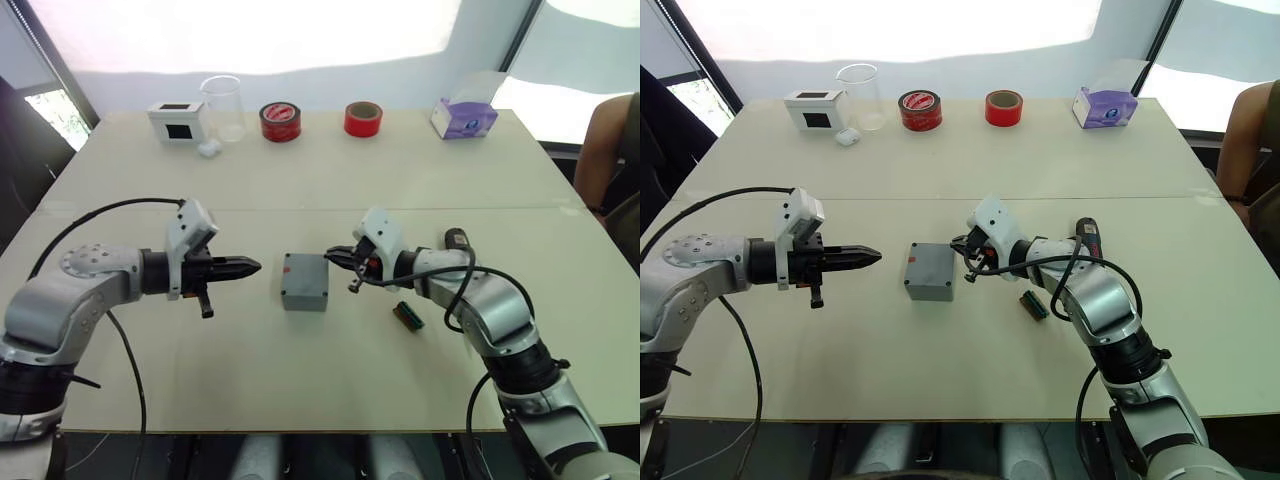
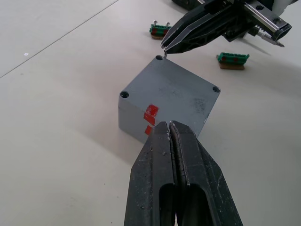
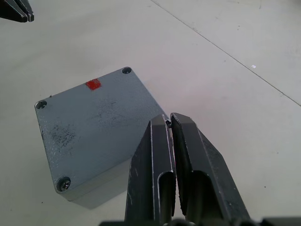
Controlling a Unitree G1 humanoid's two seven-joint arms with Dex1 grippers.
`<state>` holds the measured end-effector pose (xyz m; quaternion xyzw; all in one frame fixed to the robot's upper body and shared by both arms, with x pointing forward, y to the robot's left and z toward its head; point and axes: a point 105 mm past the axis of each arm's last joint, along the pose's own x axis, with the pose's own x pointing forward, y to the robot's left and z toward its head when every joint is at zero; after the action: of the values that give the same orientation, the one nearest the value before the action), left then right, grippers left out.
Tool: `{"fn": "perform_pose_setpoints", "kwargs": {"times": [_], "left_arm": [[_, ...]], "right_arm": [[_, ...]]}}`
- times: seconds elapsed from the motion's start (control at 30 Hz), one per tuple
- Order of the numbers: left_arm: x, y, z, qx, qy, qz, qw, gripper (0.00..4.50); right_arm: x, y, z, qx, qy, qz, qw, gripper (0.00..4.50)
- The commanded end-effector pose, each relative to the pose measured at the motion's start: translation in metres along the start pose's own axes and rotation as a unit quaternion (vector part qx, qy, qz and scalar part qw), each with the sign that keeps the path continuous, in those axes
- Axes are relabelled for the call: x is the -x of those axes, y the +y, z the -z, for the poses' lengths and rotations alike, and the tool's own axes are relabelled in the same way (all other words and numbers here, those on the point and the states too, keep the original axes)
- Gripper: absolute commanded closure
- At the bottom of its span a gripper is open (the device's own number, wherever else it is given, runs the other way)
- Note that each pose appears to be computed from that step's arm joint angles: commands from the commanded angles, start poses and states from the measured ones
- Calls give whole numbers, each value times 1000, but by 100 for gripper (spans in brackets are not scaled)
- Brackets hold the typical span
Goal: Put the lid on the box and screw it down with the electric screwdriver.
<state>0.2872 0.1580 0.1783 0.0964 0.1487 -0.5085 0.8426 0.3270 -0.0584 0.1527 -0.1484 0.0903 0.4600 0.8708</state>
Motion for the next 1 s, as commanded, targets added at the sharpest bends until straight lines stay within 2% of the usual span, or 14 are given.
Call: {"fn": "perform_pose_setpoints", "kwargs": {"times": [0.03, 0.23, 1.0], "left_arm": [[3, -1, -5, -16, -7, -4, 1000, 450], [1, -1, -4, -15, -8, -2, 1000, 450], [0, 0, -3, -16, -6, -4, 1000, 450]], "right_arm": [[7, -2, -24, 25, -35, 5, 999, 441], [10, 0, -32, 18, -47, 1, 999, 441], [-3, 3, -10, 17, -25, -7, 1000, 441]]}}
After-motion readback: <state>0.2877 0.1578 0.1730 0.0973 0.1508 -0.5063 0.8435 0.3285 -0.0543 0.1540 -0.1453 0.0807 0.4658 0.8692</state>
